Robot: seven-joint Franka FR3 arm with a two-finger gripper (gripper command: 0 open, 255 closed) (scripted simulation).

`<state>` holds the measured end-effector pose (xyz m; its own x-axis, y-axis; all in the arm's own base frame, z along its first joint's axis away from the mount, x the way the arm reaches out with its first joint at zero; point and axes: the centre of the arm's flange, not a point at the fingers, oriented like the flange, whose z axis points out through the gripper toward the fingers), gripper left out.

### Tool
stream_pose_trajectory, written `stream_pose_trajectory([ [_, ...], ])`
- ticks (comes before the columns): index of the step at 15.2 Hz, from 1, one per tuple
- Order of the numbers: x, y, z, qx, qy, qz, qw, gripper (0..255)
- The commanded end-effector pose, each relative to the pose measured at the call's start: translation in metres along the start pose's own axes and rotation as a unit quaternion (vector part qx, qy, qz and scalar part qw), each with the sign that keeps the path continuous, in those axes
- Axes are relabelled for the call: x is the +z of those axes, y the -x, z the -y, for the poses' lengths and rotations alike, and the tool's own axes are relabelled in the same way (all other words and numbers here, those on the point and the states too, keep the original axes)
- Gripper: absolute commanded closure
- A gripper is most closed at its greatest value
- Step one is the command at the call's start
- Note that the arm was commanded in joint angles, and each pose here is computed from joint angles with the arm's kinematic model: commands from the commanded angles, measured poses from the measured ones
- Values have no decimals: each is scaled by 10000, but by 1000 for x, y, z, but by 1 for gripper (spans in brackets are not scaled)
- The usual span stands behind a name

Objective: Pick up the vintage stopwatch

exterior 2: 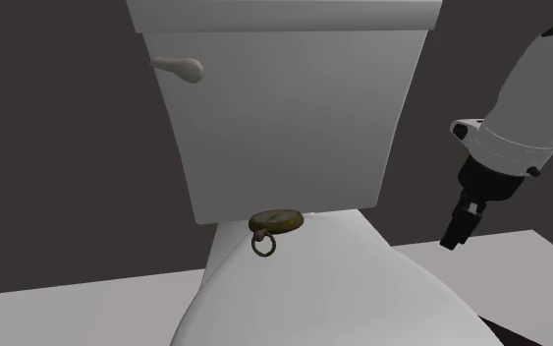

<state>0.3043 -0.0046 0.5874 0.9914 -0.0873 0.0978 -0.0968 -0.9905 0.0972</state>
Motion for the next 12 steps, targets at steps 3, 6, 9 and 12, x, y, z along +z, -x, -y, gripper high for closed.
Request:
stream_pose_trajectory([
  [3, -2, -14, 22, 313, -80, 105, 9994, 0],
  [6, -6, -36, 52, 781, -200, 263, 9964, 0],
  [9, -10, -62, 80, 1247, -319, 421, 9908, 0],
  [12, -13, -90, 106, 1710, -438, 577, 9826, 0],
])
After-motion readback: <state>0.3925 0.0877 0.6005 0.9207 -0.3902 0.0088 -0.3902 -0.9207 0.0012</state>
